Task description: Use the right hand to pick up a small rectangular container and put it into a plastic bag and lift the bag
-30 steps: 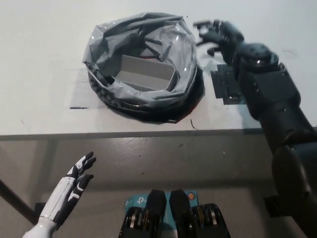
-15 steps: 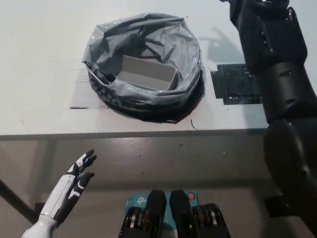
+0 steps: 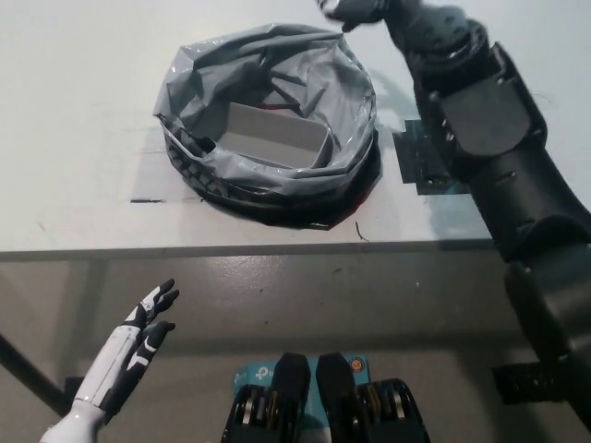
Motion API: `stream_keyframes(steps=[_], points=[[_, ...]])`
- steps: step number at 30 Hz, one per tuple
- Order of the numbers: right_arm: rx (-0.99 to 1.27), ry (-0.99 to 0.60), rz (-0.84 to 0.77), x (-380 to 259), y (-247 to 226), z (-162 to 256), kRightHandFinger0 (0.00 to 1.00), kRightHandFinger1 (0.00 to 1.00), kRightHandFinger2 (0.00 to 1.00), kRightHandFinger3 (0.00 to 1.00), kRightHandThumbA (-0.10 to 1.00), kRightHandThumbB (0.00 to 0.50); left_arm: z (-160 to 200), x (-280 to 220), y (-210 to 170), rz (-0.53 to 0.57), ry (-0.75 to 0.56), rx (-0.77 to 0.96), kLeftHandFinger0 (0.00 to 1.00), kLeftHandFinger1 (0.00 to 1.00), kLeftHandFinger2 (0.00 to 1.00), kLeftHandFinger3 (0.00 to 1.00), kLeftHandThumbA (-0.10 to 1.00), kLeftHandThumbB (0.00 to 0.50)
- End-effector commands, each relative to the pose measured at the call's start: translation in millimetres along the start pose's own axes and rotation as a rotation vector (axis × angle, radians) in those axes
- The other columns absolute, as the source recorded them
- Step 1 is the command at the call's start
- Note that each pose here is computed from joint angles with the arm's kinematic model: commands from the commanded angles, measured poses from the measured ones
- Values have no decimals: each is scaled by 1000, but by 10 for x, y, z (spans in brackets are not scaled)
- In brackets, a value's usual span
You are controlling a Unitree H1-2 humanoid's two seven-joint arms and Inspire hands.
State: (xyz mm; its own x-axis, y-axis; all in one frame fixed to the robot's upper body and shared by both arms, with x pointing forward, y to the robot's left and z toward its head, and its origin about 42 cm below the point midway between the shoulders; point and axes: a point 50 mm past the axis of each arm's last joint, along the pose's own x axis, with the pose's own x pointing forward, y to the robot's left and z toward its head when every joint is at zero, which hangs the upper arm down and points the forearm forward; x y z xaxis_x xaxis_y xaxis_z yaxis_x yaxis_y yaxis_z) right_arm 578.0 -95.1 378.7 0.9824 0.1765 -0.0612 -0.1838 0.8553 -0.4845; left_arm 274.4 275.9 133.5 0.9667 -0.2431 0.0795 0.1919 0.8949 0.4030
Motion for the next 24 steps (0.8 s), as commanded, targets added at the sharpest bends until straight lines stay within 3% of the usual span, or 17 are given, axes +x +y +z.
stream_keyframes(steps=[1,8,24], points=[[-504,4,-81,48,-82,-12,1000,1000,1000,1000,906,500,49,-46,59,-20,-38,43,869,1000,1000,1000,1000,188],[-546,50,-51,78,-110,-216,1000,1000,1000,1000,925,500,50,-46,64,-23,-31,42,870,1000,1000,1000,1000,183],[-543,49,-49,71,-159,-100,1000,1000,1000,1000,955,500,47,-25,72,-34,-39,53,854,987,1000,1000,1000,169]])
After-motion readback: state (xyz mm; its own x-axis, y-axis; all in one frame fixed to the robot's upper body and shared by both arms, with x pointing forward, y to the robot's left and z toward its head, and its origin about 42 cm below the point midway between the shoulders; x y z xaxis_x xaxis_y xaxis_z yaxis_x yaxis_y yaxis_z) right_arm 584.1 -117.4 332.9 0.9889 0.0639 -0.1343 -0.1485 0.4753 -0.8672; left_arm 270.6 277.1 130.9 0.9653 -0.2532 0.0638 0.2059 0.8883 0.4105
